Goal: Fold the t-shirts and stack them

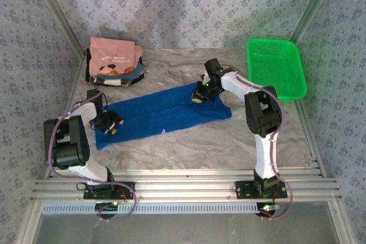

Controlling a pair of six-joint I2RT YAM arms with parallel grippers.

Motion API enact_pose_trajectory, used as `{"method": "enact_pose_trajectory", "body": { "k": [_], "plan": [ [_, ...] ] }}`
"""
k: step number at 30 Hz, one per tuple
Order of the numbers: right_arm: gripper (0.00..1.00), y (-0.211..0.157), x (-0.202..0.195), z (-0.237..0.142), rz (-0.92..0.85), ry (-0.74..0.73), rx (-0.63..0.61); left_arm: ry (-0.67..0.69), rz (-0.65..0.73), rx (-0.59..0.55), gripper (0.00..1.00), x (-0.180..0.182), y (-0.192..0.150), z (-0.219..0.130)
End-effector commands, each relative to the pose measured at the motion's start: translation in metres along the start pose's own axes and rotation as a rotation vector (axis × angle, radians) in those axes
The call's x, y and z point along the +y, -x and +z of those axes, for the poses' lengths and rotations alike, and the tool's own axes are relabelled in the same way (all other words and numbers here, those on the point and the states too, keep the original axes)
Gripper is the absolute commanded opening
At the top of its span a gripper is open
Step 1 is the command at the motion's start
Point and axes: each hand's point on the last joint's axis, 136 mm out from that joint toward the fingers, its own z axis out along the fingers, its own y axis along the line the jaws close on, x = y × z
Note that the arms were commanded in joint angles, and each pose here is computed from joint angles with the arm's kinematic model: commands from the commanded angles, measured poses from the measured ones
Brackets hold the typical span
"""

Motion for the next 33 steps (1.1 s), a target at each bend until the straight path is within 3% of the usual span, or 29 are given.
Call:
{"method": "enact_pose_trajectory", "body": {
  "k": [1,7,14,19,25,30,33],
  "plan": [
    [0.00,0.009,0.007,0.004,-0.001,0.018,0.012,0.041,0.015,0.020,0.43,0.011,0.000,0.015],
    [0.00,0.032,0.021,0.015,-0.019,0.062,-0.005,0.038,0.018,0.030,0.43,0.011,-0.001,0.017],
    [0.41,0.066,0.050,0.014,-0.051,0.187,-0.072,0.042,0.023,0.035,0.44,0.013,-0.004,0.016],
    [0.48,0.074,0.056,-0.023,-0.101,0.196,-0.133,0.046,0.021,0.032,0.45,0.016,-0.006,0.015],
    [0.42,0.051,0.032,-0.064,-0.031,0.160,-0.130,0.038,0.017,0.020,0.46,0.015,-0.005,0.012],
    [0.14,0.024,0.006,-0.041,0.031,0.127,-0.076,0.028,0.013,0.015,0.46,0.012,-0.004,0.011],
    [0.06,0.020,-0.008,-0.022,0.066,0.097,-0.055,0.026,0.015,0.017,0.46,0.012,-0.004,0.010]
  ]
}}
